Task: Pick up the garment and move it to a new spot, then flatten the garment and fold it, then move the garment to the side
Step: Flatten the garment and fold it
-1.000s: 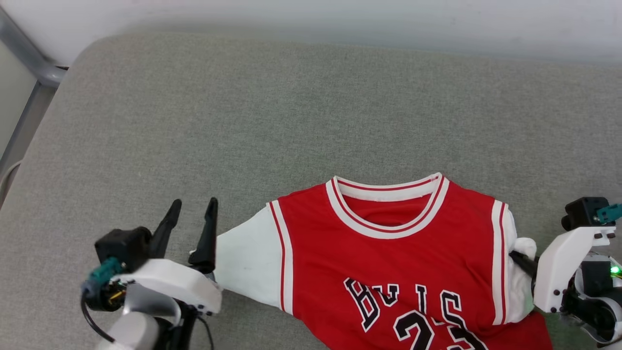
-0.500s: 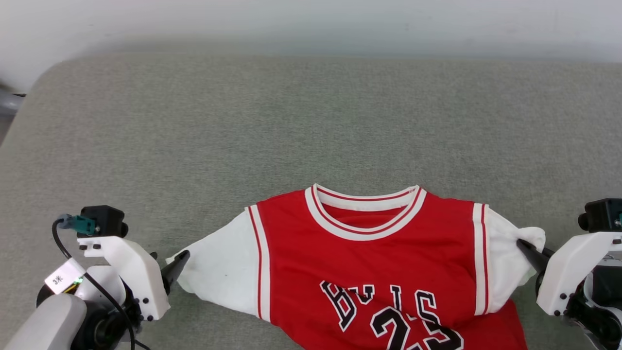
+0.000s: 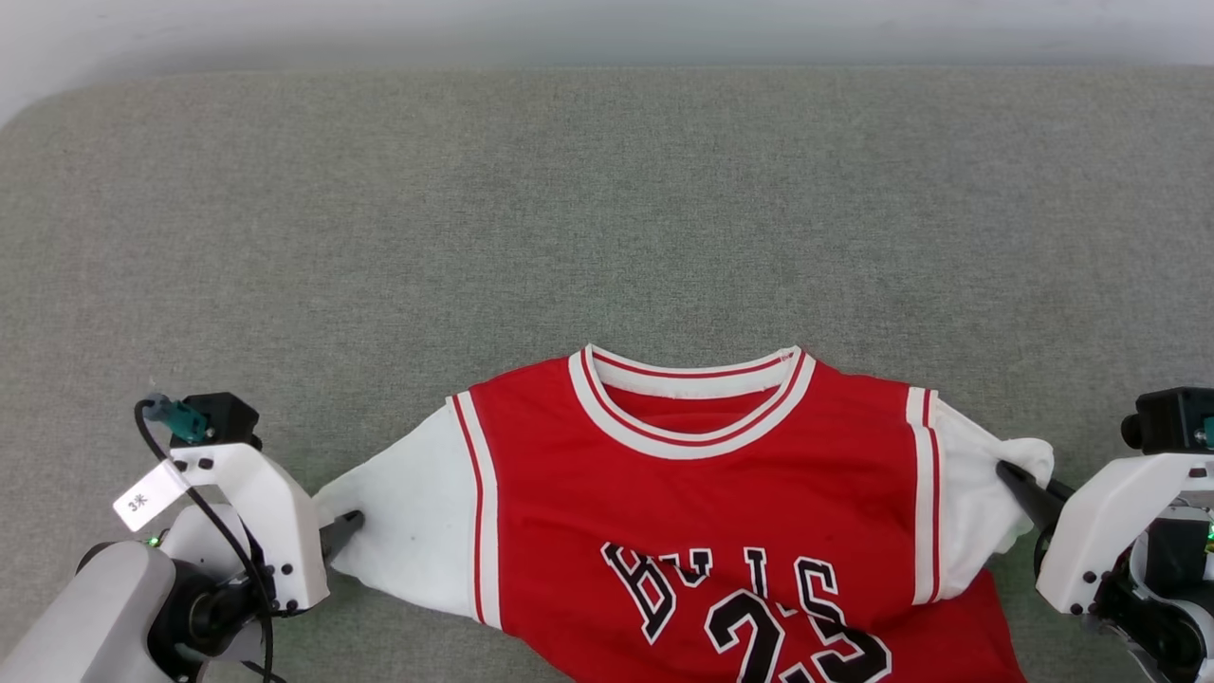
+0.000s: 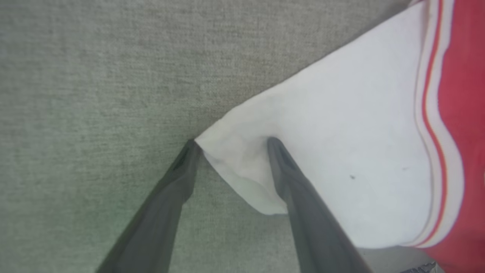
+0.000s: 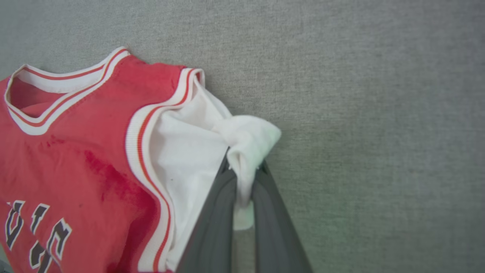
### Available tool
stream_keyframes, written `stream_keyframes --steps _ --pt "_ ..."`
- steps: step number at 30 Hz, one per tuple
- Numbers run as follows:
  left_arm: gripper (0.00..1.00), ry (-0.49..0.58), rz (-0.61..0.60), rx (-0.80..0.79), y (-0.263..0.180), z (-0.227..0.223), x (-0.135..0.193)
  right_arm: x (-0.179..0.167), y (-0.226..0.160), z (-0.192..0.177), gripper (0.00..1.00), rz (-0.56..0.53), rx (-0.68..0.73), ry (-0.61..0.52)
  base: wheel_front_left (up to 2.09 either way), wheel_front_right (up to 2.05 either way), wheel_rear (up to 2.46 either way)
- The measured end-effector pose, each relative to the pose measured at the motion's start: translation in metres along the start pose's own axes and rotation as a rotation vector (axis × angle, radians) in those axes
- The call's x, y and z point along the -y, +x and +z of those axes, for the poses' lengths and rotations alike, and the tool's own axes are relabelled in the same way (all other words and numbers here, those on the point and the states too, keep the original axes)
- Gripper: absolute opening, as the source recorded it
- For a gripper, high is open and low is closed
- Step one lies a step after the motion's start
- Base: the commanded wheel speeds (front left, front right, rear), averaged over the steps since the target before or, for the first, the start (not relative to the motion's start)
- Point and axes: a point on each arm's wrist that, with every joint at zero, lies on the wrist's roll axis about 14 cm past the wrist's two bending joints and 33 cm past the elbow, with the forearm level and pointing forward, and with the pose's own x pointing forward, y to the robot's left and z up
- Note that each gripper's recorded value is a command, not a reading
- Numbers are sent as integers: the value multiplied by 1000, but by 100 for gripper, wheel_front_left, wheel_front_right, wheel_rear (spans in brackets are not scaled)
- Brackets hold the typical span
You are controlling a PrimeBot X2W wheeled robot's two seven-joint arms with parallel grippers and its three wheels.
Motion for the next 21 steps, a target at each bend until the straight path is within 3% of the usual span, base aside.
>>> stream_keyframes --steps 8,12,21 --pt "0 60 -1 113 -3 20 10 4 -7 13 0 -14 50 -10 0 0 0" --pt "0 114 13 300 -23 63 17 4 -17 33 0 -27 123 -52 0 0 0" --pt "0 209 103 775 -116 174 29 -2 -38 91 0 -38 287 -138 0 0 0"
